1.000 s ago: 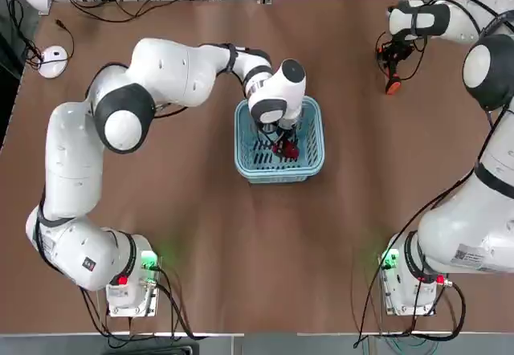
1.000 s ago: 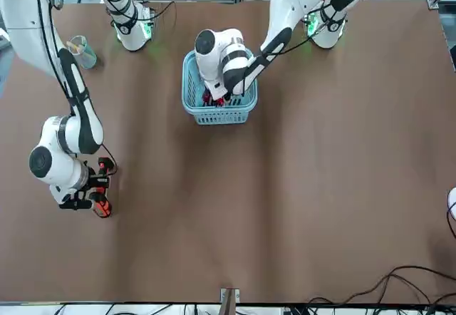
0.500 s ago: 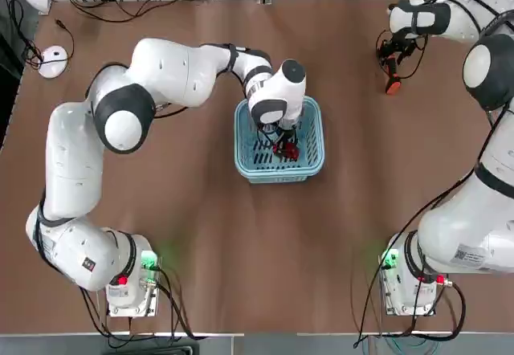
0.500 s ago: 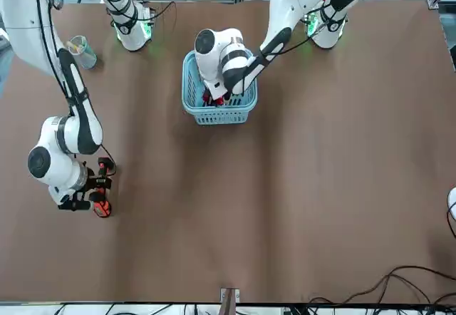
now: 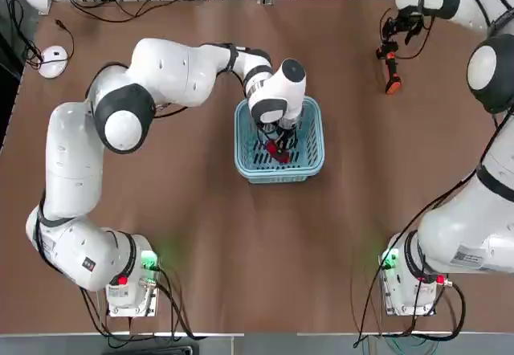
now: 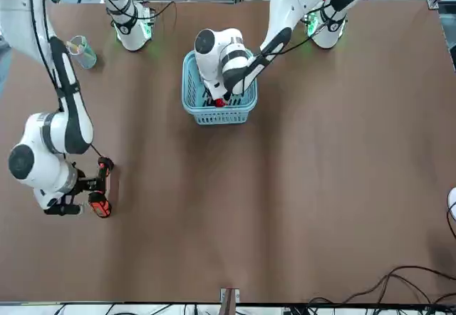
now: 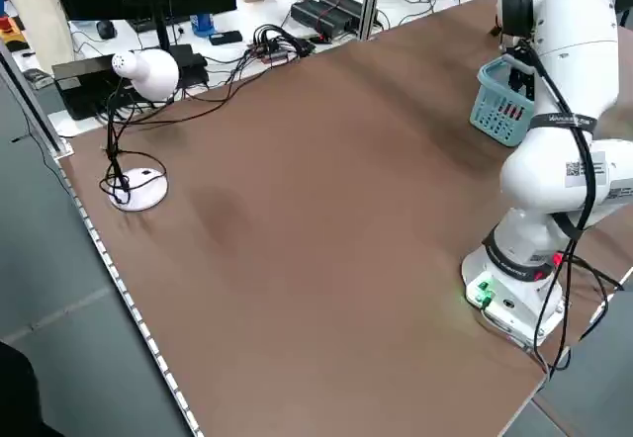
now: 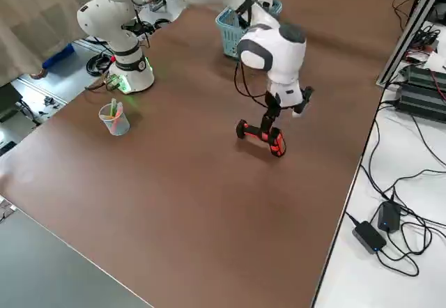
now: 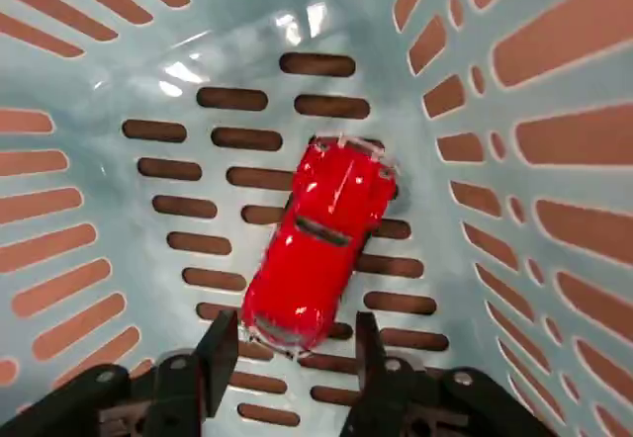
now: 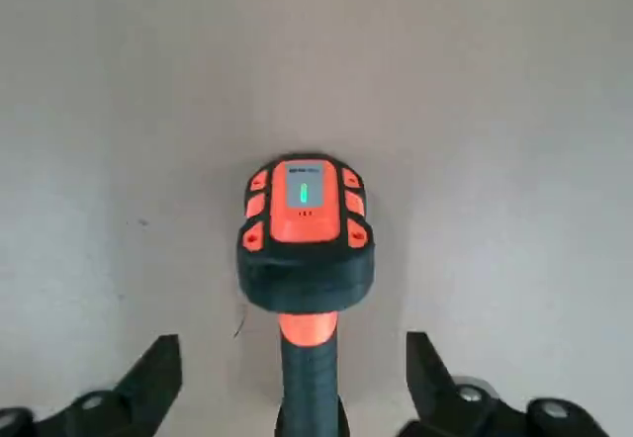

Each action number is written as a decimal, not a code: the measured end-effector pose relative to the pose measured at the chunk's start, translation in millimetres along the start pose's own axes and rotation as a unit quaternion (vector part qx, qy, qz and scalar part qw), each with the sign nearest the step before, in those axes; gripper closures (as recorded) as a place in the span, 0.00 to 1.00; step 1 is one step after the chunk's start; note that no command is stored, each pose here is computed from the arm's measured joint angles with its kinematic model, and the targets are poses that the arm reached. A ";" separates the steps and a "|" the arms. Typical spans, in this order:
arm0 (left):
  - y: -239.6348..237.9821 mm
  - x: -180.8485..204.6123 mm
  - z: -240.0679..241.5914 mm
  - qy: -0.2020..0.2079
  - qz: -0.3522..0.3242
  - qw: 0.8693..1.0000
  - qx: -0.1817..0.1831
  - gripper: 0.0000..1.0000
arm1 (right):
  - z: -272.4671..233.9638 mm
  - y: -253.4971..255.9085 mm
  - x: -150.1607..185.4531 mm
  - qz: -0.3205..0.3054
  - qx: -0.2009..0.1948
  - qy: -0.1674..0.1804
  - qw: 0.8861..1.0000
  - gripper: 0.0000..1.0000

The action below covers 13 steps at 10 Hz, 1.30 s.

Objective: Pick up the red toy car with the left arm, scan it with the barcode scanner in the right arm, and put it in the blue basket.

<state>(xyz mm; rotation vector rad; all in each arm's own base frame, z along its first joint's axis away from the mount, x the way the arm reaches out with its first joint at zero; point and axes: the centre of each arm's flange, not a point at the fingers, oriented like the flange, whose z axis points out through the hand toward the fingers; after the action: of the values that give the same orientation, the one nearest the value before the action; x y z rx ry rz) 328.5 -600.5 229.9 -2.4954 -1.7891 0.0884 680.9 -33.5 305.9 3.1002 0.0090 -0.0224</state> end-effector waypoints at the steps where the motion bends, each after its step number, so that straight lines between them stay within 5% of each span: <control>1: 1.1 0.3 -0.9 -0.001 -0.001 1.000 -0.001 0.43 | -24.6 -4.6 1.3 -0.003 -0.002 0.009 1.000 0.00; 5: 1.8 1.3 -19.5 0.015 0.006 1.000 -0.003 0.33 | -130.6 -2.0 -11.2 0.005 -0.010 -0.019 1.000 0.00; 9: -11.8 5.6 -120.4 0.030 0.016 0.999 -0.031 0.18 | -208.2 -11.7 -13.8 0.083 0.005 -0.012 0.996 0.00; 11: -8.8 30.1 -171.7 0.050 0.021 0.997 -0.056 0.14 | -229.3 -28.5 -21.1 0.082 0.004 -0.004 0.997 0.00; 13: 19.0 93.5 -212.3 0.075 0.032 0.995 -0.063 0.15 | -262.5 -29.5 -40.0 0.081 0.002 -0.004 0.997 0.00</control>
<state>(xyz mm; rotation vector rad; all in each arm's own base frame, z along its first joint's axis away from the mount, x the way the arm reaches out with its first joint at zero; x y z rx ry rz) 395.0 -522.9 439.1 -2.5672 -1.7060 -0.2104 644.5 6.7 567.6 3.0928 -0.2431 -0.0306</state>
